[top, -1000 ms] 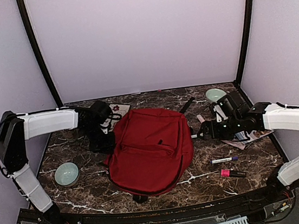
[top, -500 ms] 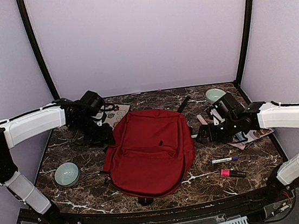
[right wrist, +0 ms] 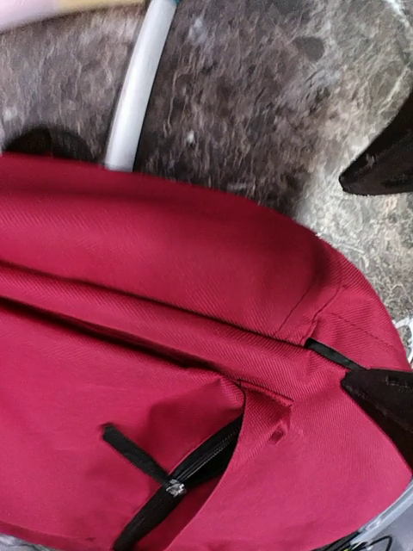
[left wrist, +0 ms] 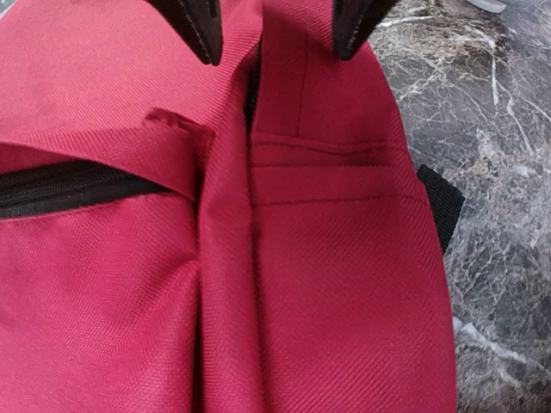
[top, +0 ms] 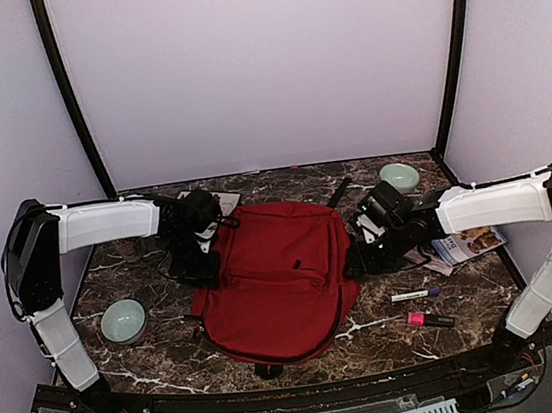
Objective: Pack the student bag
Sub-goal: Adjust the student bag at the center of the board.
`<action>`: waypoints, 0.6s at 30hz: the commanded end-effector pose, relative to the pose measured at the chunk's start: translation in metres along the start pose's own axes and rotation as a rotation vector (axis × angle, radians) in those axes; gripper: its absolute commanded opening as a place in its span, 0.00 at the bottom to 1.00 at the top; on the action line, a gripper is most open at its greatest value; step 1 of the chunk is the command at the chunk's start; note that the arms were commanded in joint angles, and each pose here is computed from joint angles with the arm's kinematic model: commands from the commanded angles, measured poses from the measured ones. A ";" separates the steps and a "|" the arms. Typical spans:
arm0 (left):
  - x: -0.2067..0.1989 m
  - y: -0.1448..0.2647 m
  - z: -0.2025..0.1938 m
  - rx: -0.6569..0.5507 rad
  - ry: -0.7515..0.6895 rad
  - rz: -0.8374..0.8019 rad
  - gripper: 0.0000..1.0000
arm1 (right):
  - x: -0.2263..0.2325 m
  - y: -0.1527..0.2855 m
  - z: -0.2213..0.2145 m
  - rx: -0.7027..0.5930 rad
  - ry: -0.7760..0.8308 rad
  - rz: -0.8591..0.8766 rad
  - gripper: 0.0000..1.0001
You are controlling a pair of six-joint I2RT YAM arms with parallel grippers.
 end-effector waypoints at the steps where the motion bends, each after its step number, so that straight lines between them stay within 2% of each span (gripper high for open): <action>1: 0.003 -0.005 -0.005 -0.010 -0.018 -0.005 0.37 | 0.011 -0.027 0.006 0.077 0.013 0.037 0.60; 3: 0.007 -0.009 -0.008 -0.021 -0.003 0.002 0.16 | 0.011 -0.039 0.007 0.130 0.007 0.028 0.45; 4: 0.009 -0.010 -0.010 -0.027 0.009 0.000 0.06 | 0.013 -0.043 0.010 0.138 0.006 0.035 0.34; 5: 0.011 -0.011 -0.013 -0.033 0.020 -0.002 0.00 | 0.012 -0.047 0.011 0.146 0.001 0.035 0.24; 6: 0.012 -0.009 -0.016 -0.044 0.033 -0.013 0.00 | 0.013 -0.050 0.013 0.145 -0.002 0.037 0.15; 9: 0.018 -0.001 -0.026 -0.065 0.084 -0.049 0.00 | 0.012 -0.052 0.026 0.098 -0.002 0.020 0.02; 14: 0.024 0.009 -0.048 -0.066 0.207 -0.158 0.00 | 0.000 -0.055 0.076 0.004 0.013 -0.030 0.00; 18: 0.015 0.011 -0.065 -0.064 0.312 -0.343 0.00 | -0.034 -0.066 0.116 0.013 -0.096 -0.038 0.00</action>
Point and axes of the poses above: each gripper's point midway between its finger pads, its own y axis back along the fingers, its own x axis along the line the jaws close on, z = x × y, the point moved 8 cm from there along y, back along the fingers, and after that the axes turned 12 degrees about y, right-handed, at the moved point
